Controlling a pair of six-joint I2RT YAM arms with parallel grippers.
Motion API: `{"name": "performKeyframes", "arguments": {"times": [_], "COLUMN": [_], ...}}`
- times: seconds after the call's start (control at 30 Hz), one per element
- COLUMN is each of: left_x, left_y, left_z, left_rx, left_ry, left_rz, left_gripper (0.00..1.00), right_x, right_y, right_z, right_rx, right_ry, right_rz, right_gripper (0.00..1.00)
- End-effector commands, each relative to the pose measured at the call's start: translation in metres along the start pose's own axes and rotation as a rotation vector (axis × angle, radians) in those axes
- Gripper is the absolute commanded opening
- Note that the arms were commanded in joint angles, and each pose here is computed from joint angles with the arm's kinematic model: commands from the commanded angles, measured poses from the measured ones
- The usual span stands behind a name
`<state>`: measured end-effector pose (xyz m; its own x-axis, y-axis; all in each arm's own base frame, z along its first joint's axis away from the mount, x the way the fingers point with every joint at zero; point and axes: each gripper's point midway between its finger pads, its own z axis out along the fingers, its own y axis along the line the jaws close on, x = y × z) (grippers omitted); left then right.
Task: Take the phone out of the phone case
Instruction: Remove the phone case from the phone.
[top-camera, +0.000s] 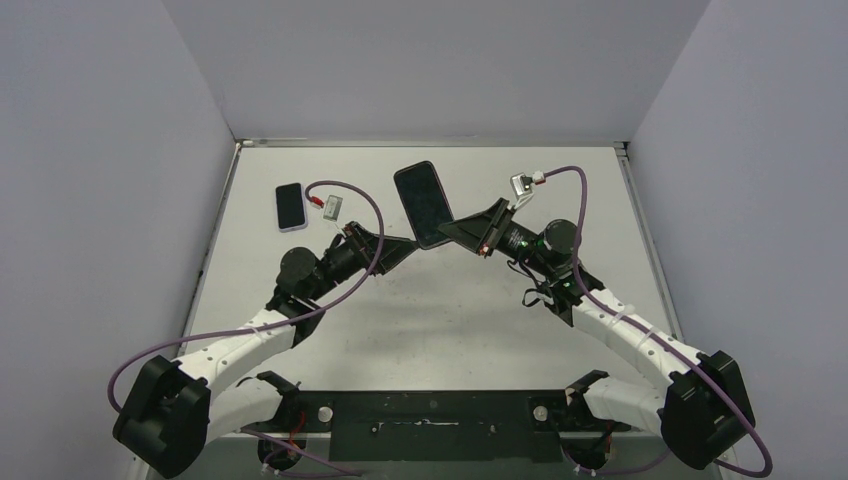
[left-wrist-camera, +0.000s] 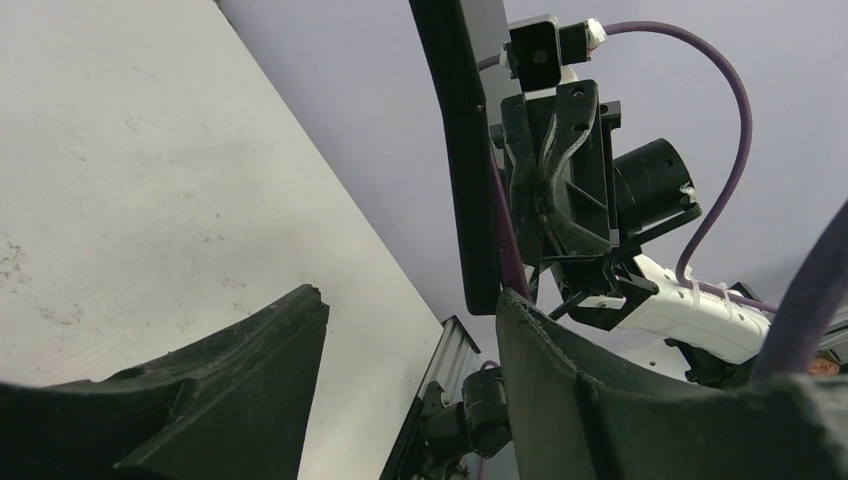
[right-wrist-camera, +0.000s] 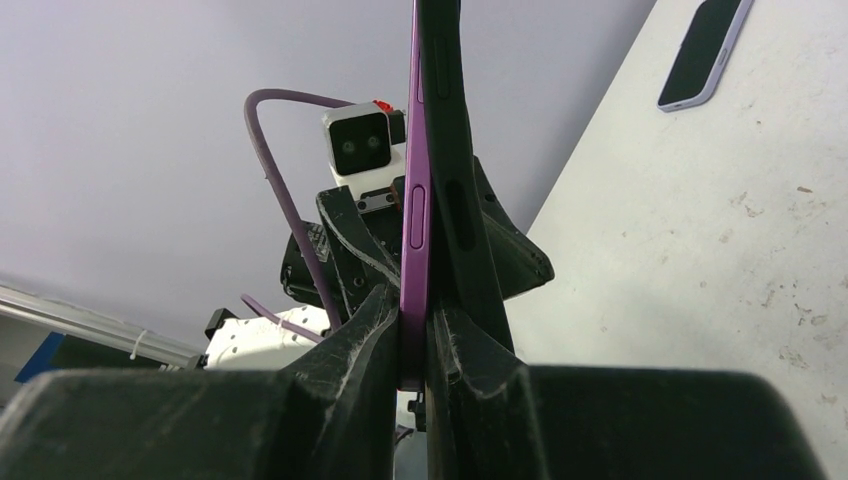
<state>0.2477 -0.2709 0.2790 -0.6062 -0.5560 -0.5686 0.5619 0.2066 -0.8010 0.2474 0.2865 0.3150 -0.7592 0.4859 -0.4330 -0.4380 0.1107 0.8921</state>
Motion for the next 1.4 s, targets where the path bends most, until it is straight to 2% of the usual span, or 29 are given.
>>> {"name": "performKeyframes", "arguments": {"times": [0.0,0.2,0.57,0.73,0.9,1.03,1.37], "left_x": [-0.008,-0.008,-0.028,-0.033,-0.036,-0.045,-0.075], "left_y": [-0.017,-0.006,-0.040,-0.045,-0.038,-0.027,-0.007], "left_z": [0.006,0.012,0.028,0.035,0.037,0.039,0.046], "left_rx": [0.066,0.016,0.156,0.183,0.155,0.095,-0.007], "left_ry": [-0.022,-0.020,-0.066,-0.073,-0.095,-0.146,-0.297], "left_rz": [0.037,0.006,-0.003,-0.006,-0.004,0.004,0.006], "left_gripper": [0.59,0.52,0.50,0.37,0.13,0.00,0.00], "right_x": [-0.023,-0.020,-0.010,-0.006,-0.002,0.004,0.021], "right_y": [0.060,0.063,0.060,0.058,0.050,0.041,0.019], "right_z": [0.002,0.003,0.006,0.006,0.004,0.003,-0.001], "right_rx": [-0.181,-0.198,-0.195,-0.192,-0.155,-0.129,-0.065], "right_ry": [-0.060,-0.042,-0.003,0.011,0.023,0.047,0.119], "right_rz": [-0.100,-0.105,-0.103,-0.108,-0.119,-0.118,-0.113], "right_gripper": [0.00,0.00,0.00,0.00,0.00,0.00,0.00]}}
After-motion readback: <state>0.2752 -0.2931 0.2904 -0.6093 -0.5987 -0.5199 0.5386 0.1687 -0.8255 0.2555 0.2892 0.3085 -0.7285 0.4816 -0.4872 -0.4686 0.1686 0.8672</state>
